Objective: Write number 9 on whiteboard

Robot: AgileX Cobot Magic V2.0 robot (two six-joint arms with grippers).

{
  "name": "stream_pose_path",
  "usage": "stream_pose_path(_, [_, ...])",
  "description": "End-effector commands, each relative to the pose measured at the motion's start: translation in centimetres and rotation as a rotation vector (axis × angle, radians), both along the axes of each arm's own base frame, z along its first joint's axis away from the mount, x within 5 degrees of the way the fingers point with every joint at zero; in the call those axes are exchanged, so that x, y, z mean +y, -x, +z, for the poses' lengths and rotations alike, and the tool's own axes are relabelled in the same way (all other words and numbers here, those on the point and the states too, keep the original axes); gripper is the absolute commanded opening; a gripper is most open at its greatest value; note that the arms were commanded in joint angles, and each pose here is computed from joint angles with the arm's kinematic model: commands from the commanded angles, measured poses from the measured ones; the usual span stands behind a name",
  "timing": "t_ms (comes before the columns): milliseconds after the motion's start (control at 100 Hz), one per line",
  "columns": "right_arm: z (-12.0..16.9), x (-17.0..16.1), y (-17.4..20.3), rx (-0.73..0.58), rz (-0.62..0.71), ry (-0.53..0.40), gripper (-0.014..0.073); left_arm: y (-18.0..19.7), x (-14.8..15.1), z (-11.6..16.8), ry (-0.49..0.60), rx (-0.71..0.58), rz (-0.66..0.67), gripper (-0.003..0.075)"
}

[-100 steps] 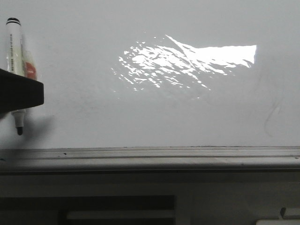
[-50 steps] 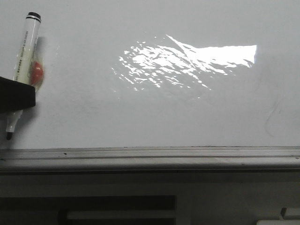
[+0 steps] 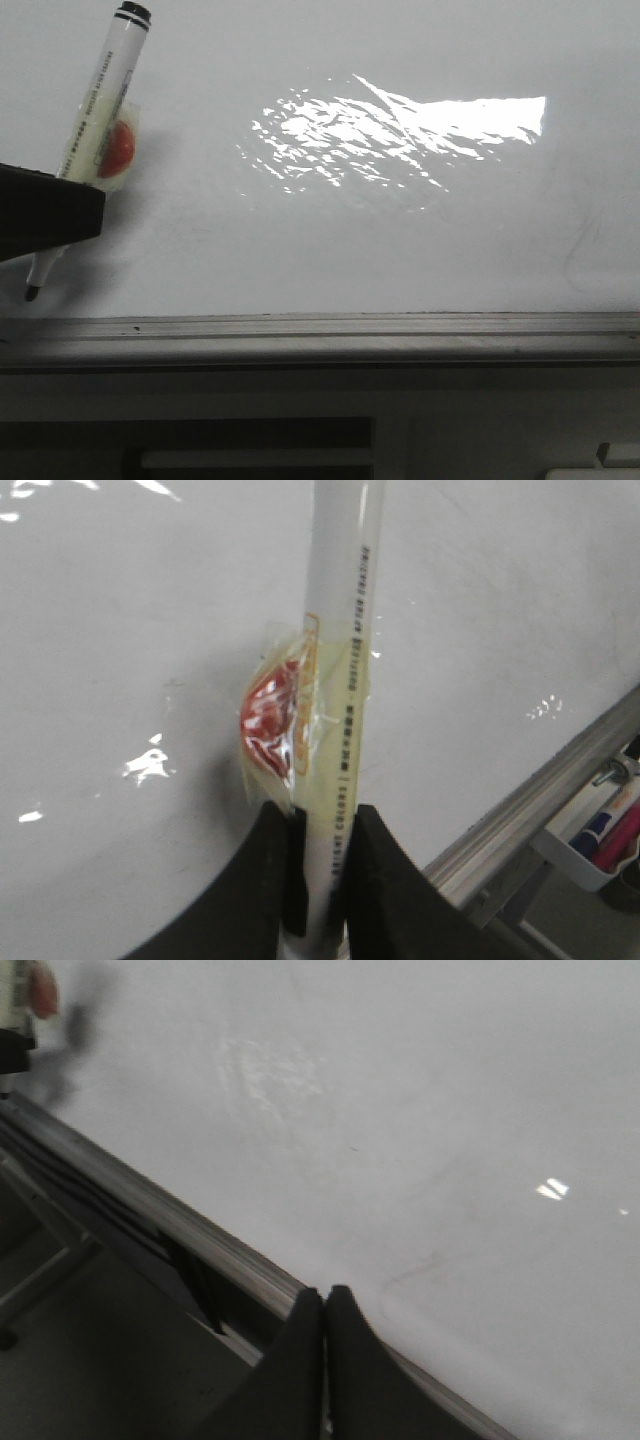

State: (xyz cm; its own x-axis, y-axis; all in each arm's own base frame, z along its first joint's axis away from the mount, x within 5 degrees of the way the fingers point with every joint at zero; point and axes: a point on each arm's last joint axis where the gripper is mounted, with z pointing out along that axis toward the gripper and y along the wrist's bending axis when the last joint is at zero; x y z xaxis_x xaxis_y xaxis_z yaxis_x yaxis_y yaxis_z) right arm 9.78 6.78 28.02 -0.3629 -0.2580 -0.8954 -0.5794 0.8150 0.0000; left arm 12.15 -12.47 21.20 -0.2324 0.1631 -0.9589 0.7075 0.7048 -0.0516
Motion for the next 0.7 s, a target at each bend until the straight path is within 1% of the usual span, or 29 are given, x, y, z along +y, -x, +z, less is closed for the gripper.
stream_pose_path(0, [2.3,1.7,-1.1,-0.058,0.065,-0.02,-0.0046,0.0,-0.7,1.7,0.035,-0.128,-0.067,-0.002])
stream_pose_path(20, [2.4,2.1,-1.3,-0.052,0.083,-0.016,-0.0036,0.1,-0.7,1.7,0.026,-0.14,-0.081,-0.002])
stream_pose_path(60, [2.9,2.9,-1.4,-0.049,0.121,-0.015,0.0015,0.2,-0.8,1.8,0.019,-0.164,-0.102,-0.002])
stream_pose_path(90, [3.1,3.6,-1.6,-0.041,0.146,-0.01,0.0065,0.3,-0.9,1.8,0.013,-0.186,-0.121,-0.002])
stream_pose_path(110, [3.4,4.1,-1.6,-0.042,0.17,-0.011,0.0124,0.4,-1.0,2.0,0.016,-0.203,-0.133,-0.002])
stream_pose_path(130, [3.5,4.4,-1.6,-0.042,0.182,-0.011,0.0155,0.4,-1.0,2.0,0.015,-0.214,-0.141,-0.002])
stream_pose_path(150, [3.7,4.9,-1.8,-0.039,0.199,-0.01,0.0218,0.5,-1.1,2.1,0.011,-0.237,-0.16,-0.002])
stream_pose_path(160, [3.7,5.1,-1.8,-0.038,0.205,-0.009,0.0218,0.5,-1.1,2.1,0.008,-0.24,-0.163,-0.002])
stream_pose_path(180, [4.1,5.6,-1.8,-0.045,0.226,-0.015,0.0277,0.6,-1.2,2.2,0.004,-0.262,-0.179,-0.002])
stream_pose_path(200, [4.3,5.9,-1.8,-0.05,0.236,-0.019,0.0315,0.7,-1.3,2.2,-0.004,-0.281,-0.195,-0.002])
stream_pose_path(260, [4.7,6.9,-1.9,-0.052,0.271,-0.022,0.0382,1.0,-1.5,2.3,-0.025,-0.319,-0.238,-0.002])
stream_pose_path(300, [5.0,7.6,-2.0,-0.051,0.293,-0.022,0.0393,1.1,-1.6,2.3,-0.036,-0.34,-0.261,-0.002])
stream_pose_path(470, [6.1,10.2,-2.6,-0.045,0.347,-0.02,0.0365,1.5,-1.8,2.1,-0.089,-0.39,-0.334,-0.002])
stream_pose_path(690, [6.2,12.5,-4.0,0.027,0.341,-0.042,0.0344,1.6,-2.0,1.8,-0.111,-0.397,-0.356,-0.002])
